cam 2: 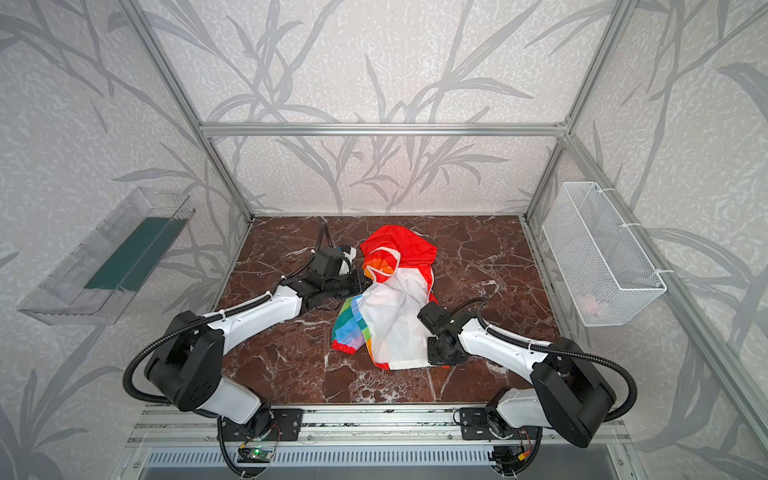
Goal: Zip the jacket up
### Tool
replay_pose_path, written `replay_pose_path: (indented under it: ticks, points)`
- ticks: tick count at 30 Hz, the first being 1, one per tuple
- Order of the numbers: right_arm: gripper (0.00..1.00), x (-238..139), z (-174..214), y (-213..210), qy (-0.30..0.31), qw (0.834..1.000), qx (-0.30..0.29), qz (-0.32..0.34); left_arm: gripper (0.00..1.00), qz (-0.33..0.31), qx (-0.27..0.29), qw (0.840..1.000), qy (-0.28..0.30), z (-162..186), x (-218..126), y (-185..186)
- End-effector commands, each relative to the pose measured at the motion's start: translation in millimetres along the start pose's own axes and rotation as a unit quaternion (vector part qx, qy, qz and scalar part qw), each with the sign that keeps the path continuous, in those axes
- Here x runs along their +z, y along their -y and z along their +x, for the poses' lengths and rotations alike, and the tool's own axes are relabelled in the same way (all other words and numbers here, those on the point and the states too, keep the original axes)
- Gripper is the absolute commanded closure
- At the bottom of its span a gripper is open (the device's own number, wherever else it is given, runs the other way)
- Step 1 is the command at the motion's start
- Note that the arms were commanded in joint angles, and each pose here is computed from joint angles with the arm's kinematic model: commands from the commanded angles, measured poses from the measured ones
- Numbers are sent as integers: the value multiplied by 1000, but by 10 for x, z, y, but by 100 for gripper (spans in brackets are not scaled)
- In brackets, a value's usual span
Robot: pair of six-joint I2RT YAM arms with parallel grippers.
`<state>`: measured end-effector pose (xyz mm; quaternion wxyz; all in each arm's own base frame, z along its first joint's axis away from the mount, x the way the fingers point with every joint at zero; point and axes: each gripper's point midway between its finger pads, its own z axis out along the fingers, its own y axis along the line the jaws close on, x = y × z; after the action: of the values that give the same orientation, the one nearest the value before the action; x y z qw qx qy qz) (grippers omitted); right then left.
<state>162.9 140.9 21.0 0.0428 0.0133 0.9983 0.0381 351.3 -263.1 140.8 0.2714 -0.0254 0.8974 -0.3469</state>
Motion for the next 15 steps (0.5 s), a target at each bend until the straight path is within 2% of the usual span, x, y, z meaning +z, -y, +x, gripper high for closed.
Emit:
replay_pose_path:
  ticks: [1, 6, 10, 13, 15]
  points:
    - [99, -97, 8, -3, 7, 1000, -6, -2, 100, 8, 1, 1000, 8, -54, -27, 70]
    - [100, -332, 25, -10, 31, 999, -3, -31, 100, 11, 4, 1000, 11, -68, -102, 117]
    - [100, -547, 1, -107, 69, 994, -3, -88, 100, 19, 4, 1000, 20, -91, -212, 177]
    - [100, -716, -98, -261, 123, 980, -16, -155, 100, 51, 1, 998, 32, -138, -339, 337]
    - [100, -901, -220, -409, 183, 960, -47, -208, 100, 109, 2, 993, 52, -203, -469, 567]
